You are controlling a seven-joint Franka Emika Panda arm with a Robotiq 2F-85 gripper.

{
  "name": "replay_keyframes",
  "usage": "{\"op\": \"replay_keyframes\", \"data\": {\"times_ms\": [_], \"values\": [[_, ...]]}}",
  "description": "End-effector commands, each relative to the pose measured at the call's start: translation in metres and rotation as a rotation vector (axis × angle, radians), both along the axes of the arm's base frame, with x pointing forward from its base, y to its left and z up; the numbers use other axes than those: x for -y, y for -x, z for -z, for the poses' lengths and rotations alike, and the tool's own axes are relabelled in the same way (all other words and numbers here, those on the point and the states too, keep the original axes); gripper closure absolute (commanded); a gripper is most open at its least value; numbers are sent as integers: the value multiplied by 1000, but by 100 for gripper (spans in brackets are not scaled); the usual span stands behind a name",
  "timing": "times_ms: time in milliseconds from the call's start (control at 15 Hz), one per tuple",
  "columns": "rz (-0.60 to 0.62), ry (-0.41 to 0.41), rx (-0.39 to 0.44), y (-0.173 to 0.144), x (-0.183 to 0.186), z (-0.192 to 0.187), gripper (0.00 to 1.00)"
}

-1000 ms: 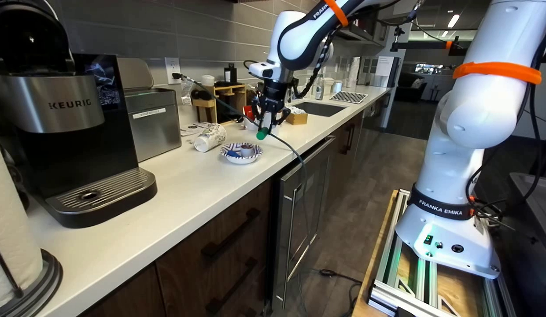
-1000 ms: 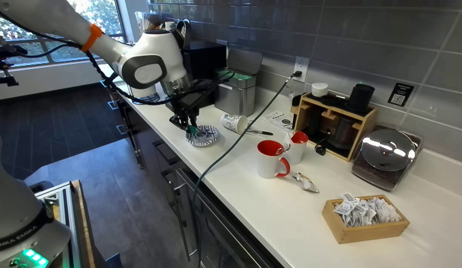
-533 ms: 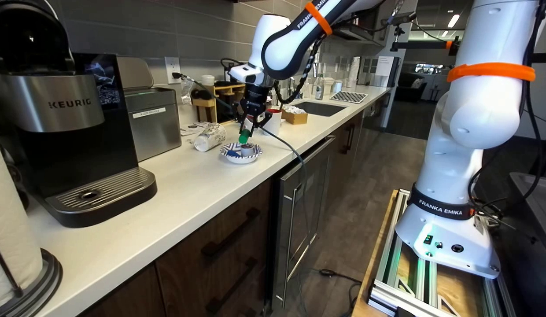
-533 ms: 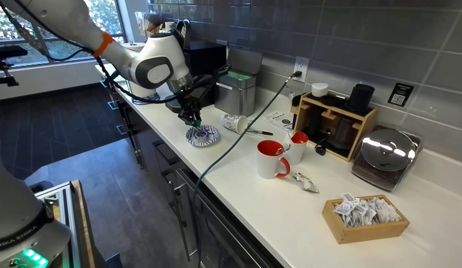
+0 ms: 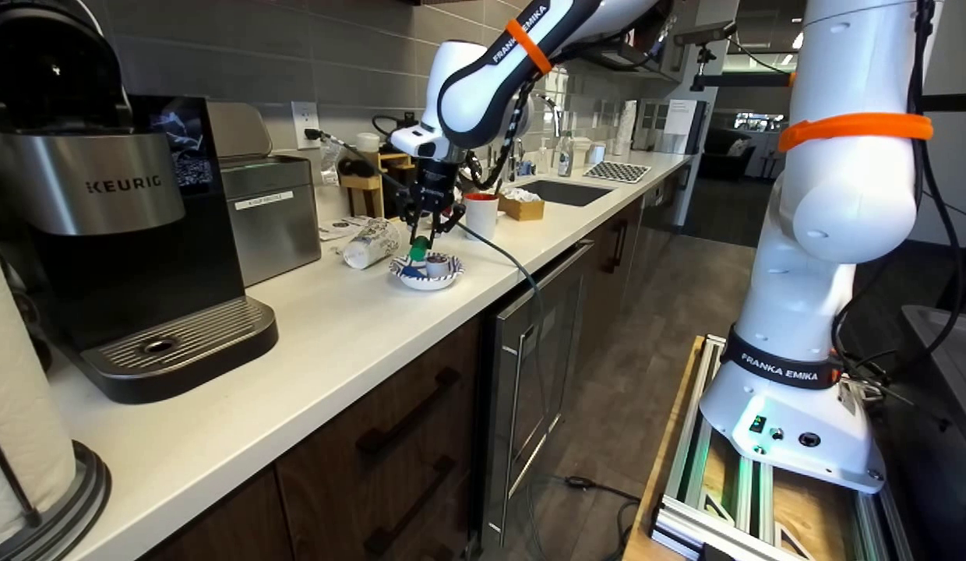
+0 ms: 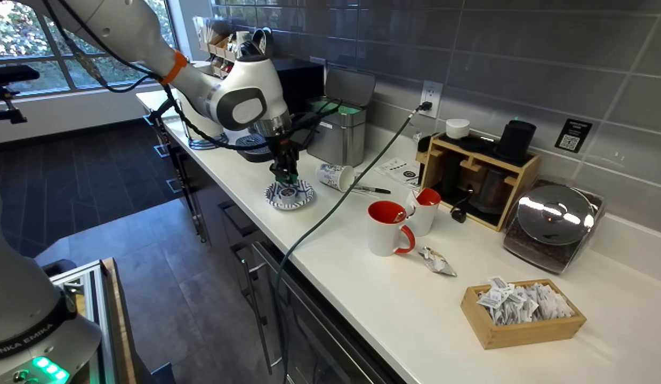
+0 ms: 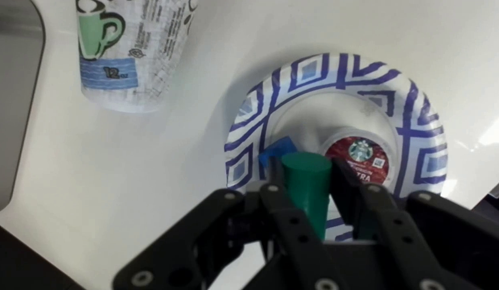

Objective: Pick up the green cylindrical block and place it in the bowl

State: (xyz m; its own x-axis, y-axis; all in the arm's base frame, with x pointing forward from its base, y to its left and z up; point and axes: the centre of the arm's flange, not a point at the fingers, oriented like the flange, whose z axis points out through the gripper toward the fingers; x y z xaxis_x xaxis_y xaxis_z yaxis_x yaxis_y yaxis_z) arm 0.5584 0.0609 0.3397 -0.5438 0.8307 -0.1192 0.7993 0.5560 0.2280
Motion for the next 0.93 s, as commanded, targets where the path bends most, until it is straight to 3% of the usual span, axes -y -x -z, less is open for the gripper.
{"op": "replay_keyframes", "data": {"times_ms": [0, 533, 600, 667, 867], "values": [[-46, -8, -46, -19, 10, 15, 92], [-91, -7, -62, -28, 7, 16, 92], [-89, -7, -78, -28, 8, 17, 42], [-88, -10, -88, -28, 9, 16, 41], [-84, -38, -82, -22, 10, 4, 21]]}}
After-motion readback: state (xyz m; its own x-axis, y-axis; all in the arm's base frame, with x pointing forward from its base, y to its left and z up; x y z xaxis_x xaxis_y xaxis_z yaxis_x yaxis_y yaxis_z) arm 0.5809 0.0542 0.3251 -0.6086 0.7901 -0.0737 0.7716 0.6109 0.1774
